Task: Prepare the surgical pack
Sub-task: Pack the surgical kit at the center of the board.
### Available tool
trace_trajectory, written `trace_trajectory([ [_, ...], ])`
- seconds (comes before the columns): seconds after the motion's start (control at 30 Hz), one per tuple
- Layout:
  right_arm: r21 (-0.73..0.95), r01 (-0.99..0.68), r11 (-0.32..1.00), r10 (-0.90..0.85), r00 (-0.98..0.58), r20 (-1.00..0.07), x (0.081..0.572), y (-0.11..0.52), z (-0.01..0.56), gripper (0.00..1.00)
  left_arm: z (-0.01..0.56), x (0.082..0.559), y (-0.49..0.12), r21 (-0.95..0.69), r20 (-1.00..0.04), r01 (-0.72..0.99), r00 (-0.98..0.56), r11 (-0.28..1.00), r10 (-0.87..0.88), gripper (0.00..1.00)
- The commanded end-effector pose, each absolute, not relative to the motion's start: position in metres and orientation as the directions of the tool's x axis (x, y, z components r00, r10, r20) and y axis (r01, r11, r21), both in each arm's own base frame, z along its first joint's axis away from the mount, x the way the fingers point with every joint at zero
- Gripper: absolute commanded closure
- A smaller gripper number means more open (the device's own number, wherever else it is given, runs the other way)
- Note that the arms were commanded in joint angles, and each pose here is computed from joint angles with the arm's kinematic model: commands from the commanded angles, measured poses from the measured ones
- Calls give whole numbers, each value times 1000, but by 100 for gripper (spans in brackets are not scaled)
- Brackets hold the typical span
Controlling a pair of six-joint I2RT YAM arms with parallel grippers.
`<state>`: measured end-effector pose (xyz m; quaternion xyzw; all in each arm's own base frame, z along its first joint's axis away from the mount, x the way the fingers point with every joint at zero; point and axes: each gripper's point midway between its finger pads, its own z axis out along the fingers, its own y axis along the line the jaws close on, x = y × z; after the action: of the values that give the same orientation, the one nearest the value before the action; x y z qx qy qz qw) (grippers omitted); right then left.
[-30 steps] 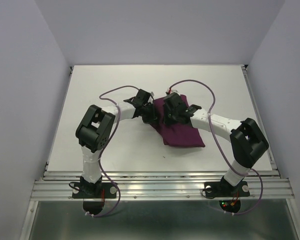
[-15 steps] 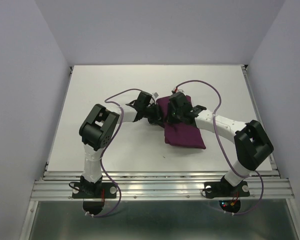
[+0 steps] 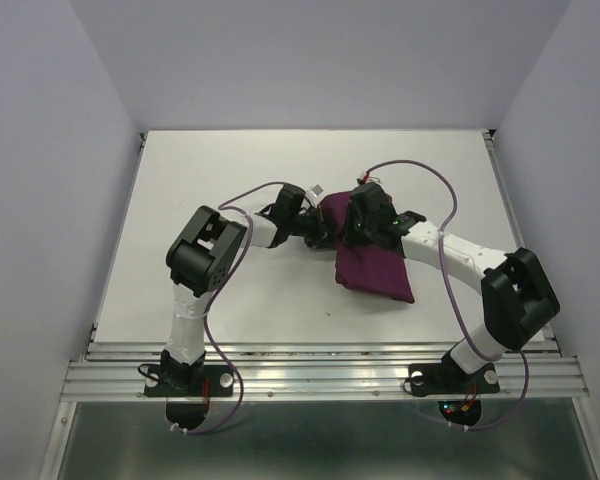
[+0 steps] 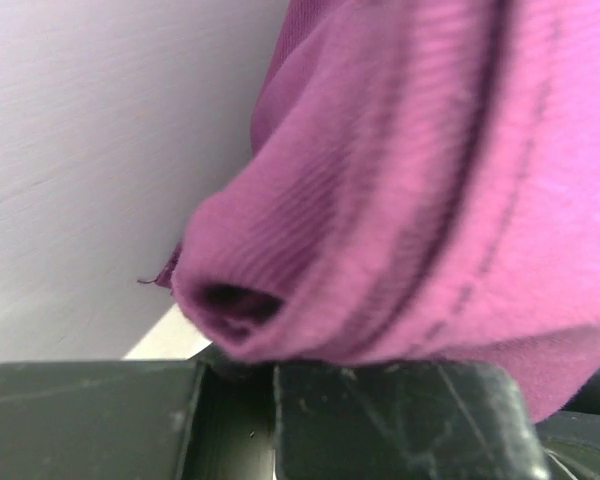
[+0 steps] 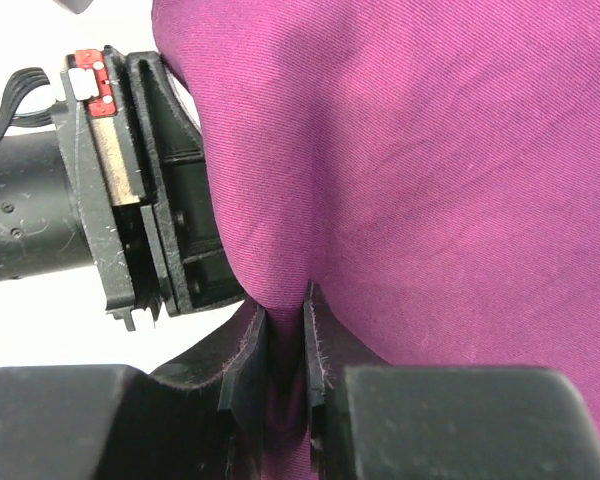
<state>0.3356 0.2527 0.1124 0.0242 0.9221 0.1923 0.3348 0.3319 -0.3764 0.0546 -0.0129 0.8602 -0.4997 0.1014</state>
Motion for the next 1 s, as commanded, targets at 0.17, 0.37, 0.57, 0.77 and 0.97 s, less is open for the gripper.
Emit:
trace_trajectory([
  [0.17,551,-220,805,268,-694,-668,339,287,184,99,129,305,-427,-961,-229,224,-973,163,-12,100],
  [0.37,554,-227,801,270,-689,-673,337,286,189,99,148,300,-434,-975,-212,210,-977,69,-20,100],
  [0.57,550,-221,806,270,-689,-672,339,282,185,99,131,297,-435,-974,-205,202,-979,105,-19,100],
  [0.77,545,-217,810,251,-711,-657,336,283,171,99,63,304,-413,-904,-232,204,-972,375,-30,100],
  [0.97,538,-208,817,229,-739,-634,336,286,147,99,27,320,-379,-750,-278,189,-960,633,-43,100],
])
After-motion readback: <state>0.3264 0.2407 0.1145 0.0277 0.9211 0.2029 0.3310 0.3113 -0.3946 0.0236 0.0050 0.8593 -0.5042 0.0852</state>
